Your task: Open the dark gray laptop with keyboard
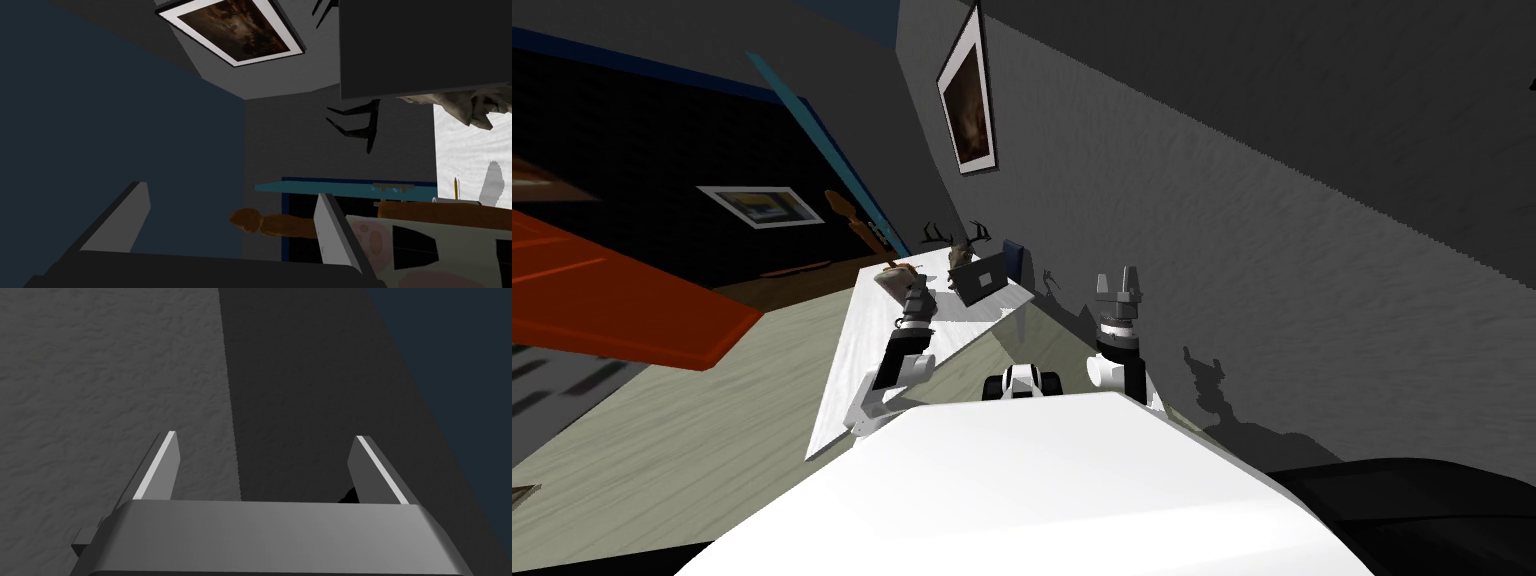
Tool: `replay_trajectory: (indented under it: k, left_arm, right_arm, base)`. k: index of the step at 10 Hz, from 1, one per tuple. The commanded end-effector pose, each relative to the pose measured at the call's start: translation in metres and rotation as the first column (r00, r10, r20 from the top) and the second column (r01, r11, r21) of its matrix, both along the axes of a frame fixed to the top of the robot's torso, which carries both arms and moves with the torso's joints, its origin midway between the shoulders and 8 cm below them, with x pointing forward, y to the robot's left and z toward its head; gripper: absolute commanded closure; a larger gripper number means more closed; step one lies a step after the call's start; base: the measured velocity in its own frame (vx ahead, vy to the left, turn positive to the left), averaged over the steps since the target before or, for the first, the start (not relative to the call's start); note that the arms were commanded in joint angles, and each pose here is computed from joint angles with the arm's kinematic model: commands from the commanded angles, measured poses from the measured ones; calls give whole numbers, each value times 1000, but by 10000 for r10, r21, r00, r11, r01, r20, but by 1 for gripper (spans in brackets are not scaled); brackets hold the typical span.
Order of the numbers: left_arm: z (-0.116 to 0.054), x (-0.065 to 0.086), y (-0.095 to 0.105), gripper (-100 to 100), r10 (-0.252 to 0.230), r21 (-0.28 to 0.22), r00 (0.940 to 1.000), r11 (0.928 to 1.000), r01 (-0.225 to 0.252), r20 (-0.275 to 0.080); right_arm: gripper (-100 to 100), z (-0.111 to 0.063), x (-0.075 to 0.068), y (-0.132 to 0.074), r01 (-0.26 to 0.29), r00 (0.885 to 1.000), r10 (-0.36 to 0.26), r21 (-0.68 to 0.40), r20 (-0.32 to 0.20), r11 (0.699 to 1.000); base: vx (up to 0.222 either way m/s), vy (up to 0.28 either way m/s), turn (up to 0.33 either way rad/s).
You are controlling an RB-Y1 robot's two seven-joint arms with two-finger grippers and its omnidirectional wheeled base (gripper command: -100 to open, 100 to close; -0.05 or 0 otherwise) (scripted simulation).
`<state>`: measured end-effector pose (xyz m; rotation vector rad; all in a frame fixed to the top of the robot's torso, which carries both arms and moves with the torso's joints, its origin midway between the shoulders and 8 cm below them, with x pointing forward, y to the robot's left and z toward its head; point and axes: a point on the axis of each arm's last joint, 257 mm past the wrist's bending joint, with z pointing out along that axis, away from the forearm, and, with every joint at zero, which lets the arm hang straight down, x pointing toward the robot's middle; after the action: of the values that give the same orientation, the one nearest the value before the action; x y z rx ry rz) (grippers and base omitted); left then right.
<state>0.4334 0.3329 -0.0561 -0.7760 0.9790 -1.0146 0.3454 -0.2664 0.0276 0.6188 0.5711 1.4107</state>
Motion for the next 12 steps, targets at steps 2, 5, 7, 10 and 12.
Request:
replay_trajectory:
  k: [2, 5, 7, 10, 12]
  left_arm:
    - [-18, 14, 18, -100, 420, 212, 9956, 9990, -404, -839]
    - [-35, 25, 37, -100, 845, 424, 9839, 9960, -788, -1573]
    - [-45, 32, 52, -100, 1166, 625, 9715, 9924, -1059, -2065]
    - [-59, 40, 77, -100, 1707, 991, 9448, 9839, -1484, -2798]
    - [-66, 44, 94, -100, 2069, 1222, 9237, 9768, -1761, -3223]
  right_arm:
    - [0, 0, 0, 0, 0, 10000, 0, 0, 0, 10000]
    - [0, 0, 0, 0, 0, 10000, 0, 0, 0, 10000]
    - [0, 0, 0, 0, 0, 10000, 0, 0, 0, 10000]
    - [0, 0, 0, 0, 0, 10000, 0, 0, 0, 10000]
    - [0, 0, 0, 0, 0, 10000, 0, 0, 0, 10000]
  base:
    - [42, -35, -38]
    - [51, -39, -42]
    - [49, -45, -41]
    - [58, -47, -49]
    - [56, -42, -39]
